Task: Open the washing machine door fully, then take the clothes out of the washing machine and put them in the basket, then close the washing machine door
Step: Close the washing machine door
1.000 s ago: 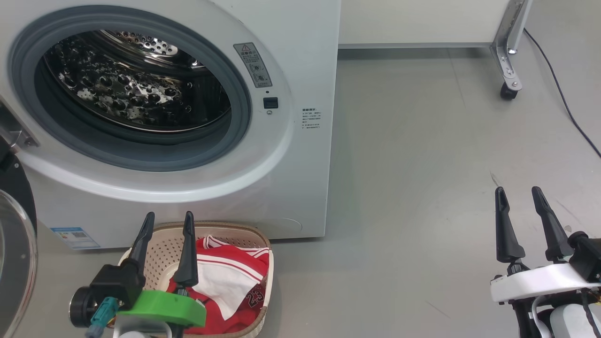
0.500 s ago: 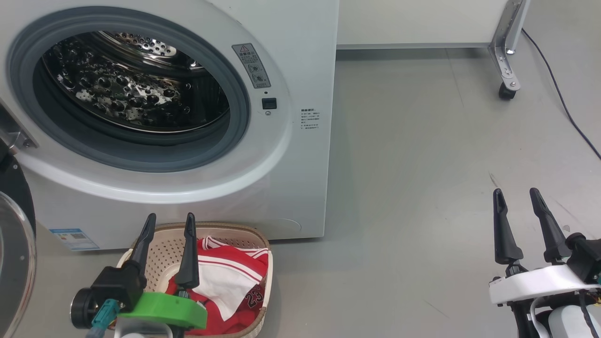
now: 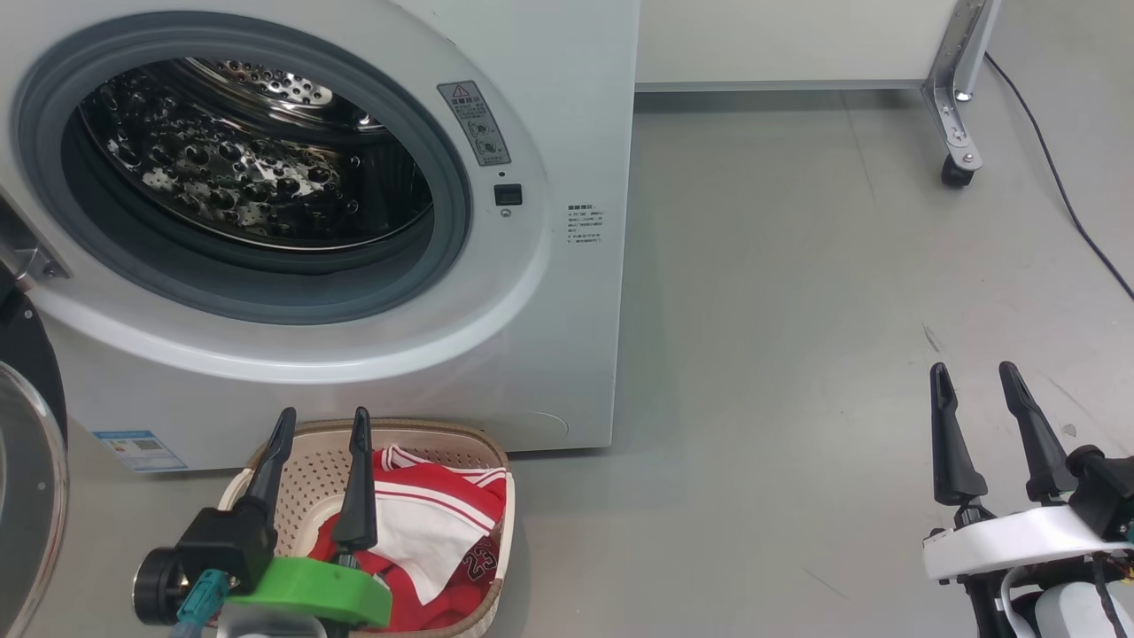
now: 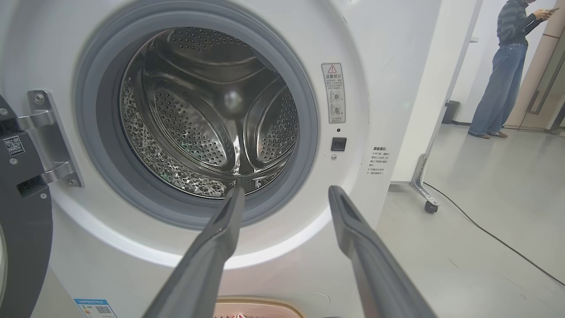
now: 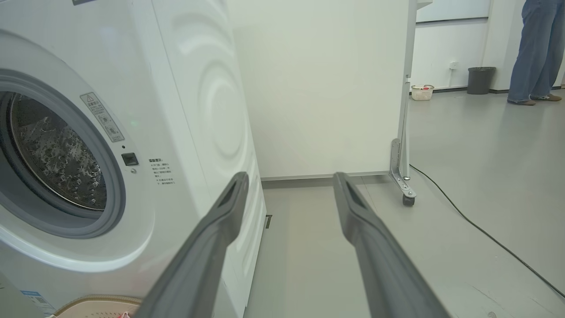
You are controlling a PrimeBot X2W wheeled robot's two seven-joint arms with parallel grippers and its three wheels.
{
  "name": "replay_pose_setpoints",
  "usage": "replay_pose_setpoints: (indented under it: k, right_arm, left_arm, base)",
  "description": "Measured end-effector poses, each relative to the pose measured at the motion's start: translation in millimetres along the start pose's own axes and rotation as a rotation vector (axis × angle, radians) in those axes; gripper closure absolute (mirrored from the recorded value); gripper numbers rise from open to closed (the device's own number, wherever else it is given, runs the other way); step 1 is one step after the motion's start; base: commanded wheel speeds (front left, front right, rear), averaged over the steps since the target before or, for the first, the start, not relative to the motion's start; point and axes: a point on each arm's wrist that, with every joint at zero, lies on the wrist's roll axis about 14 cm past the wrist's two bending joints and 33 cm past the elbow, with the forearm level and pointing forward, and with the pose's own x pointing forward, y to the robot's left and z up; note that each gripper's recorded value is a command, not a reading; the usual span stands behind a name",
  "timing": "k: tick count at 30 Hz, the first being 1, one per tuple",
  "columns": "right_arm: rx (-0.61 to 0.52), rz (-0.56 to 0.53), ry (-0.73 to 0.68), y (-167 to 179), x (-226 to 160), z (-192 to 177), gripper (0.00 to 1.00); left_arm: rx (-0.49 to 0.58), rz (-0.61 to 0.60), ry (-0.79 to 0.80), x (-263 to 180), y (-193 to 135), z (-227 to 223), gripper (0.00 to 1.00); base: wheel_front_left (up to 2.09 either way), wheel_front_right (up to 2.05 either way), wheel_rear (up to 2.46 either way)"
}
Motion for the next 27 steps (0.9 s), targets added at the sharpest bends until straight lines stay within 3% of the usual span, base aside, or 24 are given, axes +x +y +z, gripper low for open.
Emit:
replay_pose_setpoints:
  k: [13,27]
  right_arm:
    - [0.001,0.001,0.000,0.3,1.5,-0.2,0.00]
    - [0.001,0.003,0.001,0.8,2.0,-0.6,0.00]
  left_arm:
    - [-0.007,0.012,0.004,-1.3,3.3,-1.0,0.00]
    - [-0.006,0.015,0.005,-1.6,3.9,-1.5,0.00]
  base:
    - [-0.31,0.31,0.00]
    - [-0.85,0.85,0.00]
